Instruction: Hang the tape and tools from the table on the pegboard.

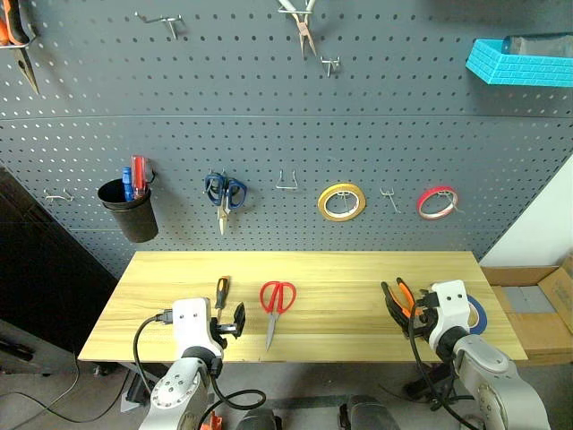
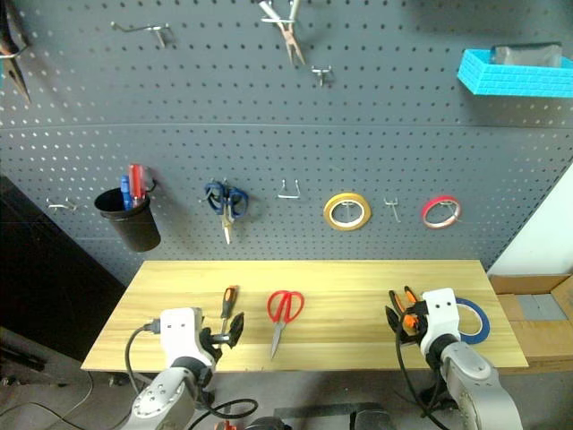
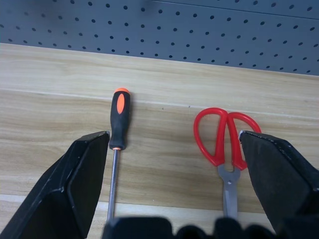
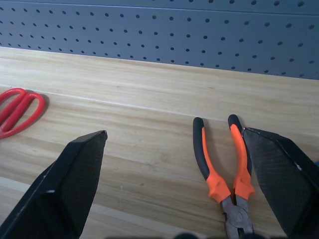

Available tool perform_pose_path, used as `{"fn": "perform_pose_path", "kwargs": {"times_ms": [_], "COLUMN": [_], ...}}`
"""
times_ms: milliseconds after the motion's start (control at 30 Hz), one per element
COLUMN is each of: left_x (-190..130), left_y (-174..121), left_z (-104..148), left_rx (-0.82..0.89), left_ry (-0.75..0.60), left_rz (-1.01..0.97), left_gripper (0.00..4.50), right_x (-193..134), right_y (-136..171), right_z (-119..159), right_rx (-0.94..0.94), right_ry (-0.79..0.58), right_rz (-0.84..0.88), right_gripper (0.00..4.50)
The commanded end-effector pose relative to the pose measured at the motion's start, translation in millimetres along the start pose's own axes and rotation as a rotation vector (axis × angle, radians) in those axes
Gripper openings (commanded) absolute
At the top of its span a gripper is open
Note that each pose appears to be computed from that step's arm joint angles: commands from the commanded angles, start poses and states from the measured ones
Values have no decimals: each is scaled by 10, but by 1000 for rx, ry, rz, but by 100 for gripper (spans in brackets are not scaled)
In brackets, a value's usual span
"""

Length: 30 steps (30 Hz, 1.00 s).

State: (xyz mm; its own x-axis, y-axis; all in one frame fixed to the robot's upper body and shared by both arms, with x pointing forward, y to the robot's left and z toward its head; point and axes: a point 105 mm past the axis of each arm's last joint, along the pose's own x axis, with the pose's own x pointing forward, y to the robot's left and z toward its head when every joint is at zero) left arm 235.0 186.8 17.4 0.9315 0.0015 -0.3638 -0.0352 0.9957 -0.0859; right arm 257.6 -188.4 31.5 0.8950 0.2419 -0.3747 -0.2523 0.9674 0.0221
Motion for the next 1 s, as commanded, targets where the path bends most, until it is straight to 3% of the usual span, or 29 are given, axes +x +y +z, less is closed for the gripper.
{"fn": "perform_pose_path", "kwargs": {"times_ms": [33, 767, 1000], "left_x": [5, 11, 101], "left_y": [-22, -21, -84], "left_z": [139, 182, 258], "left_rx": [23, -10, 7], "left_ry": [-55, -66, -73], "left_rz": [-22, -19, -105], "left_gripper": [446, 446, 446], "right_x": [-13, 34, 101], "right_y": [1, -113, -232], "right_z": [178, 57, 130], "right_rx": [-13, -14, -19], "right_ry": [-58, -47, -72], "right_rz": [-1, -13, -42], "right_gripper": [450, 450, 450]}}
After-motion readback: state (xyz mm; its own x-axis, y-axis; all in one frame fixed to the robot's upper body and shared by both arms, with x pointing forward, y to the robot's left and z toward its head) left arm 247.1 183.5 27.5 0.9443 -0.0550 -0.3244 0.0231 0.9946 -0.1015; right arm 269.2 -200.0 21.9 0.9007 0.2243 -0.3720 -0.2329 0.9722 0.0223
